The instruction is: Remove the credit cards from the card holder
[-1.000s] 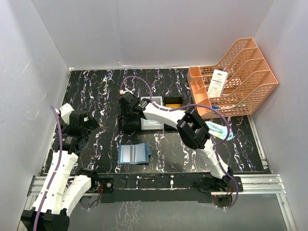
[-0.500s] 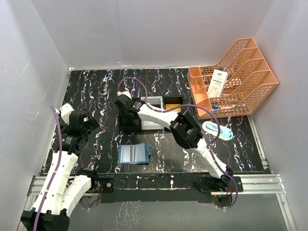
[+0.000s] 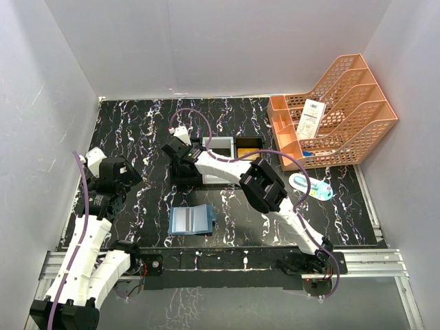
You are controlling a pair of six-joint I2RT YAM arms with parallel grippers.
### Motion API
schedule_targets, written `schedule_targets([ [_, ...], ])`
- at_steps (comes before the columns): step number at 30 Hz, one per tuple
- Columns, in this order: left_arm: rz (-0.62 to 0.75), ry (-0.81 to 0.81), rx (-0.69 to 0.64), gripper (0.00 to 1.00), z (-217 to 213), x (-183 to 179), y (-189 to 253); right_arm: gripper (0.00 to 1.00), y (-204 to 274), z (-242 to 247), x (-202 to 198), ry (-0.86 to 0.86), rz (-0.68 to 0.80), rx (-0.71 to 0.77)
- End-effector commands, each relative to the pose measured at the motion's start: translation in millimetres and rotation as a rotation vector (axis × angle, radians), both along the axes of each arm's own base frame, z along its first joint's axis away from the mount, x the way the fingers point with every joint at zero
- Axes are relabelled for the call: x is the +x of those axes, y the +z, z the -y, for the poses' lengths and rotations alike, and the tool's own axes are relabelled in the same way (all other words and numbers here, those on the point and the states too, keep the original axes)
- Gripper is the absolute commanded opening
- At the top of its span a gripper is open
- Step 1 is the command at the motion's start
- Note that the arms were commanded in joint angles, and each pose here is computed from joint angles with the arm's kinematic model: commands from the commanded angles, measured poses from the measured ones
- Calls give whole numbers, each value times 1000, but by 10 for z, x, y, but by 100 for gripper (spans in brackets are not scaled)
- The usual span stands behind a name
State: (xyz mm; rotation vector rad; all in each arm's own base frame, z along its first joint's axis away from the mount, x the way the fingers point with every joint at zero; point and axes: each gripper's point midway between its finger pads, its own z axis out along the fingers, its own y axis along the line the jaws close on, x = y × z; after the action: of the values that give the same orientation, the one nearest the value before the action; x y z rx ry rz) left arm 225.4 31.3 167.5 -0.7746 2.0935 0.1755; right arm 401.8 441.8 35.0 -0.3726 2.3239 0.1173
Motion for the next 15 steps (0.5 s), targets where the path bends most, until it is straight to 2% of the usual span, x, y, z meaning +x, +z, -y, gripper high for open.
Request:
schedule_targets([
  [1,2,9,9,99,-28,-8,17,35,-2,82,173,-82,72,-9],
  [7,-2,4,7,99,-21,-8,7,37,288,-115,85,-7,47,114],
  [11,1,4,6,99,-20,-6,16,38,771,-323,-21,79,38,251],
  [15,7,1,3,99,-14,-7,21,41,1254,-305,-46,91,80,312],
])
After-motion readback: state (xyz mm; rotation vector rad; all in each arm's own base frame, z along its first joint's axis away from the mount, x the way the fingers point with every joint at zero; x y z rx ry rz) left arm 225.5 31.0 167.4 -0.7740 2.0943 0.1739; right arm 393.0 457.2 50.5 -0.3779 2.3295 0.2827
